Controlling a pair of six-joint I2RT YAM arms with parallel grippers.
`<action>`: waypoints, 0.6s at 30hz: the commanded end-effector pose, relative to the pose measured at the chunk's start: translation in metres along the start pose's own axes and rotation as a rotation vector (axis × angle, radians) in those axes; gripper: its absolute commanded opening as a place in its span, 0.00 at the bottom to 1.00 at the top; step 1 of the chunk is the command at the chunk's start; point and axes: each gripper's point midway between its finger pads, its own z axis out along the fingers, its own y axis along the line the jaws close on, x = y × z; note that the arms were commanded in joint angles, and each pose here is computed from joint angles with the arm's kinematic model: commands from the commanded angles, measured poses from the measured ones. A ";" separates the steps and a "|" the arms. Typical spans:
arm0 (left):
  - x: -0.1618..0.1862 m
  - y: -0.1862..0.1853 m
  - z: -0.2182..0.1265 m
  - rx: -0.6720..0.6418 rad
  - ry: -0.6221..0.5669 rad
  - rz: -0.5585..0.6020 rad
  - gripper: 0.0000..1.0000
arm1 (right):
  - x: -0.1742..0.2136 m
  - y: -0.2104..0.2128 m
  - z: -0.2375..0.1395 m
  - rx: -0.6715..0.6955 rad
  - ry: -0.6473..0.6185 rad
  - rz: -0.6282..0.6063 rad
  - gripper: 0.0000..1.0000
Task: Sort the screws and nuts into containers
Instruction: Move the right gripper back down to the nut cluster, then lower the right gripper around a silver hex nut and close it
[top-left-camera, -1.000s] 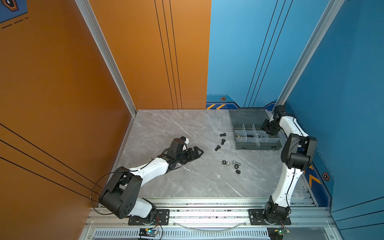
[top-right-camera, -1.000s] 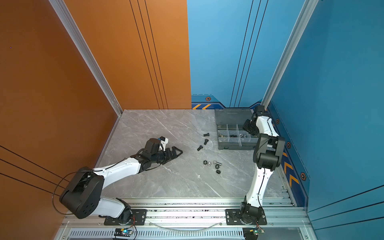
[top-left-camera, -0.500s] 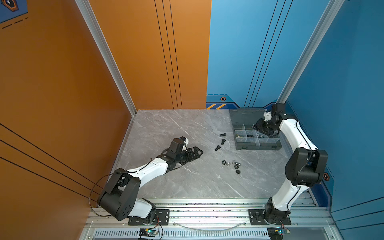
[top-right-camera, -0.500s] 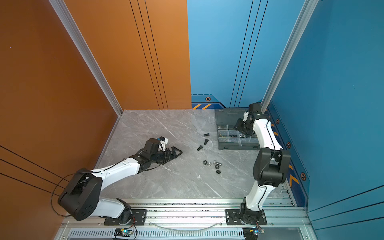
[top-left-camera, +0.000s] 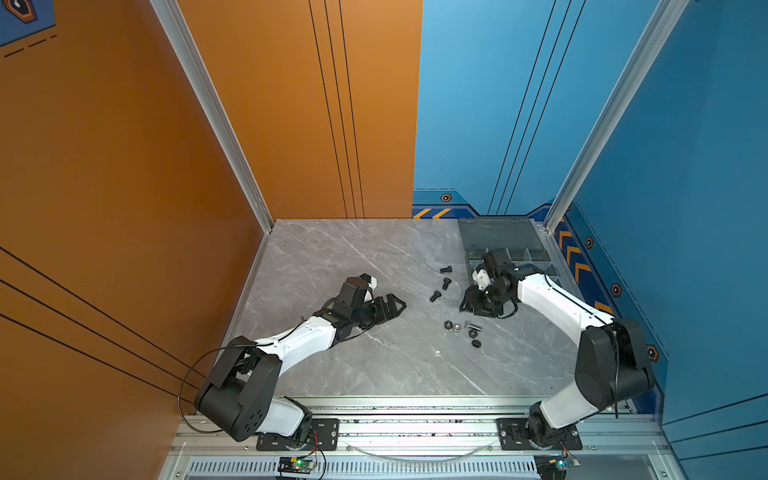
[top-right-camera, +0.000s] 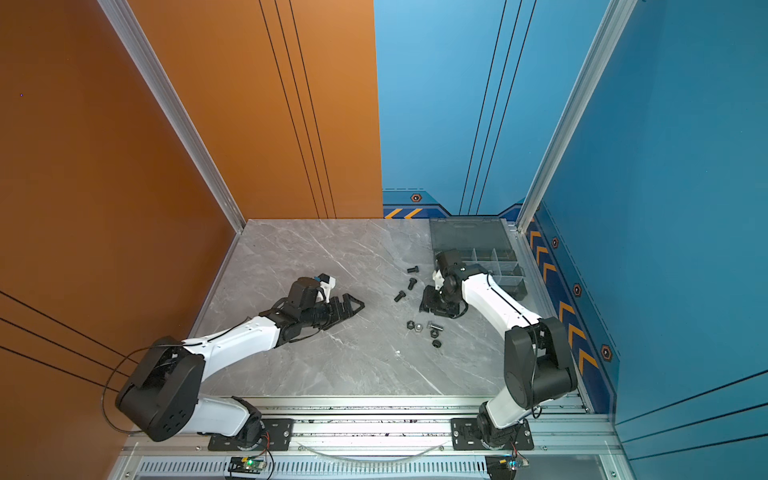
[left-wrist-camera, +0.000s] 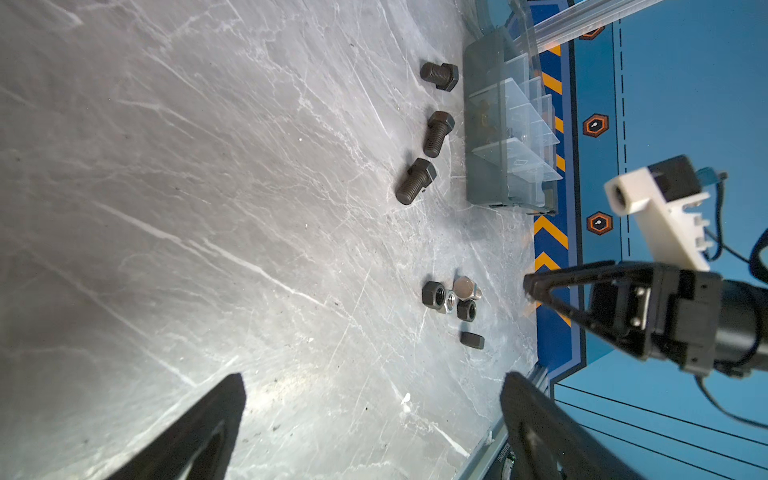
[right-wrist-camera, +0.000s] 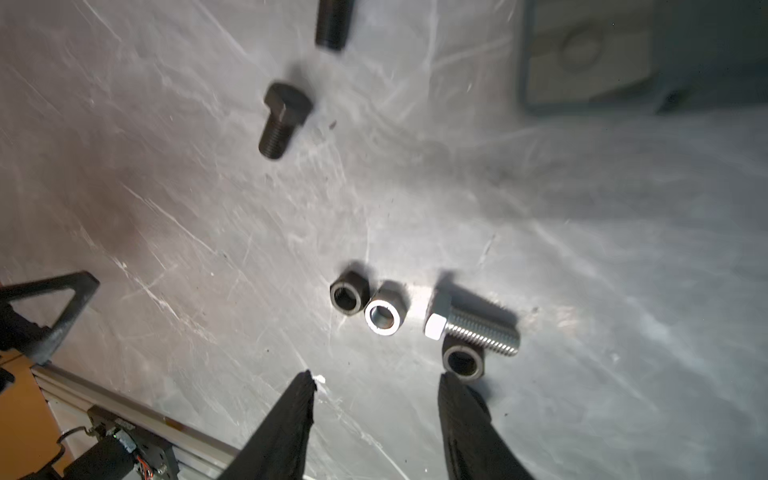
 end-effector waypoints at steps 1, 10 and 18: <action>0.002 0.002 -0.003 0.008 0.000 0.004 0.98 | 0.011 0.003 0.004 0.013 -0.032 0.028 0.52; 0.003 0.002 -0.001 0.007 0.007 0.002 0.98 | 0.038 -0.002 0.022 0.113 0.007 -0.030 0.51; 0.001 0.000 -0.002 0.004 0.001 0.002 0.98 | 0.035 0.001 0.034 0.176 0.007 -0.068 0.51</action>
